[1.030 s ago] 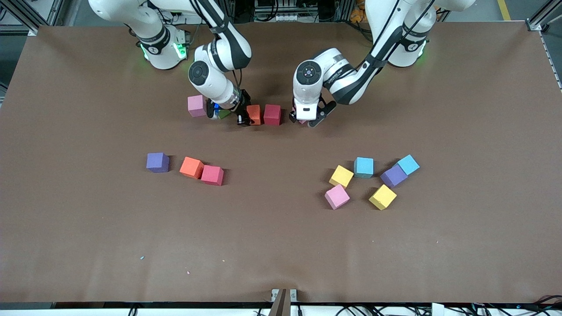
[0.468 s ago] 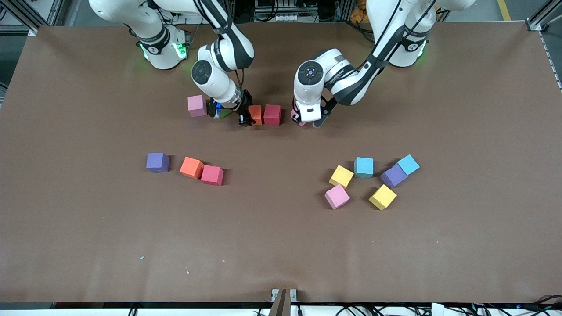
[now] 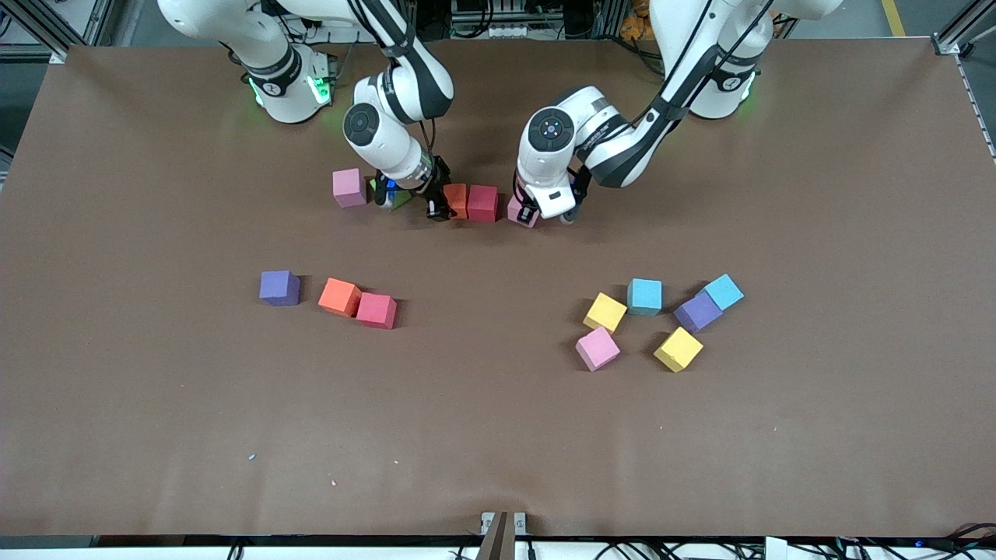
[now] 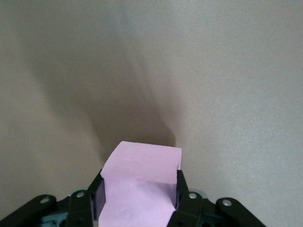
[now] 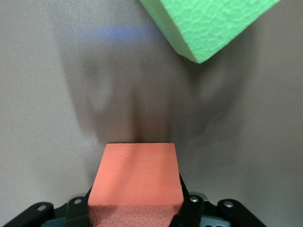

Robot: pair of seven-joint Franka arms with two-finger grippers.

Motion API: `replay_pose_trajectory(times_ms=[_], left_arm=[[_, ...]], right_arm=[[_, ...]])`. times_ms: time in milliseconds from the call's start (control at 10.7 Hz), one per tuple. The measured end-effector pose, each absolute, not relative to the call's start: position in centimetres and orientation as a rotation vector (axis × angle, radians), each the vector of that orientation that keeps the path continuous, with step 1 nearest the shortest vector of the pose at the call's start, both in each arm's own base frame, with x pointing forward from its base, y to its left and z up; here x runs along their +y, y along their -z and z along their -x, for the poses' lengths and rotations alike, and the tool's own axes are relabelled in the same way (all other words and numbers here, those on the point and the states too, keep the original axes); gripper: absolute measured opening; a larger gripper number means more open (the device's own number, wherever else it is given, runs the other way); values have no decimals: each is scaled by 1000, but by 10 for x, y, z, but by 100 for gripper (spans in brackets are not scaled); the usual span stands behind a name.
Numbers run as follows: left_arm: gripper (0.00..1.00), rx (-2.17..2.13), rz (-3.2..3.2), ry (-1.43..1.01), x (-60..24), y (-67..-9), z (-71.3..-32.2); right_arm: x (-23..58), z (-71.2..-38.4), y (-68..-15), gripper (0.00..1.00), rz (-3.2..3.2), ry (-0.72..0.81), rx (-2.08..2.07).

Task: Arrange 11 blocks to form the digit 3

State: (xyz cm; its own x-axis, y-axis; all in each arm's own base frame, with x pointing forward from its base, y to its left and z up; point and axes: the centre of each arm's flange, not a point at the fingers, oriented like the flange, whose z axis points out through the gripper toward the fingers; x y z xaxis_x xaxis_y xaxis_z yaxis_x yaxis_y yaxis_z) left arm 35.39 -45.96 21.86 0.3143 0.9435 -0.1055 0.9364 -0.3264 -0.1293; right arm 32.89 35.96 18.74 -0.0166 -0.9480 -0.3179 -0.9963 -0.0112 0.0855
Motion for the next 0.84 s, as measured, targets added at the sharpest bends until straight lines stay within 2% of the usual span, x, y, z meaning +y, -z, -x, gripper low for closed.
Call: replay_pose_trajectory(times_ms=[843], left_arm=[[59, -2094, 2308, -277, -465, -207, -361]], right_arm=[[361, -330, -187, 58, 2046, -427, 2098]])
